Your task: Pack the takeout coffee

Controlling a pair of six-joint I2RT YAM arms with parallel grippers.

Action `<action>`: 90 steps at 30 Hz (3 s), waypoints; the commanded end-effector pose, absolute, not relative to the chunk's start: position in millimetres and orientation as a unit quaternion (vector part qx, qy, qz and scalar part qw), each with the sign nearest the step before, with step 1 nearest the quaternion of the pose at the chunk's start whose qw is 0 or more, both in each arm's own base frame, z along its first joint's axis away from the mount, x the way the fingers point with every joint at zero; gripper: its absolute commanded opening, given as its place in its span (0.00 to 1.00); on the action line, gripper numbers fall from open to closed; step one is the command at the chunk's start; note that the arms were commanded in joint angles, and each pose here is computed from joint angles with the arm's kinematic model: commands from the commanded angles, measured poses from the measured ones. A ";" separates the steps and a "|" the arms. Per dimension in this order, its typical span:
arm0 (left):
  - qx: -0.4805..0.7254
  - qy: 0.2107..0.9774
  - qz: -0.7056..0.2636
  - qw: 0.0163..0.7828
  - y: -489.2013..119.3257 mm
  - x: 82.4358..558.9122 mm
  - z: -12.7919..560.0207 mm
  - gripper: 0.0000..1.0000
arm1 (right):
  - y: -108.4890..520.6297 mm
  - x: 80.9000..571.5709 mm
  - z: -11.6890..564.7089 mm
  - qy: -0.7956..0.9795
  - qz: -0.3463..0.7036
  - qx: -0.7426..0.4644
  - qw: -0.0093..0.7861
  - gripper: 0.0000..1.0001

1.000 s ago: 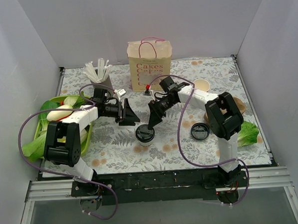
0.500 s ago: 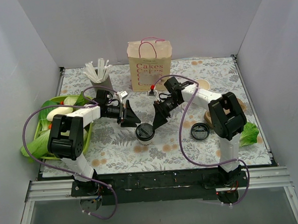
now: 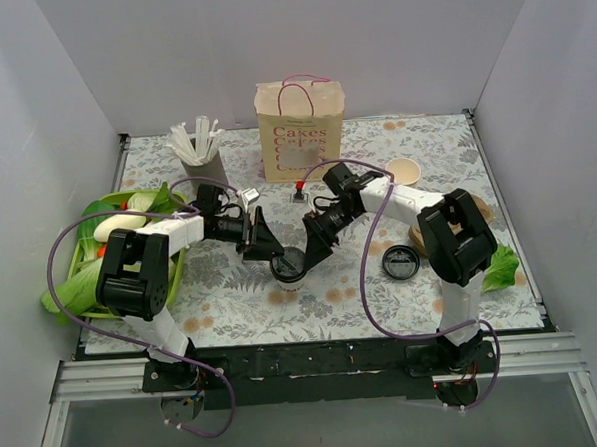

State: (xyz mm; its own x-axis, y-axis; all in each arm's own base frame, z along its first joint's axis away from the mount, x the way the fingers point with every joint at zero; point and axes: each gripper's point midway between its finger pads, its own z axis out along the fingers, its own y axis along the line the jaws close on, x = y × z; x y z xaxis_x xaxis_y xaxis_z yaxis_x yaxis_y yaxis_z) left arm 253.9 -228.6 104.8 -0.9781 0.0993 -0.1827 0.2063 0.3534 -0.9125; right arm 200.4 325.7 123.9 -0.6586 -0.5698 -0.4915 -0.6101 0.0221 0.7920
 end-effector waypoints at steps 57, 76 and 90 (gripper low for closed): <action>0.074 0.845 -0.527 0.047 -227.5 249.3 59.9 0.66 | 312.8 217.8 46.3 0.790 0.384 -0.472 0.074 0.69; 0.089 0.827 -0.552 0.057 -232.8 251.2 82.7 0.67 | 336.0 191.7 115.5 0.697 0.510 -0.497 0.081 0.98; 0.084 0.829 -0.550 0.056 -232.3 250.5 80.9 0.67 | 333.7 210.0 84.6 0.759 0.406 -0.498 0.102 0.95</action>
State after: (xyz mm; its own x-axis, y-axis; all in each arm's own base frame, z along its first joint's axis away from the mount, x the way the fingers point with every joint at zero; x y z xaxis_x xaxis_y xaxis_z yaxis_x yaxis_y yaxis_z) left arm 246.4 -236.0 95.4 -0.9829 0.0994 -0.1551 0.1785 0.3060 -0.9351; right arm 191.6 338.5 97.4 -0.5213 -0.6482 -0.5550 -0.7700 0.0769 0.6334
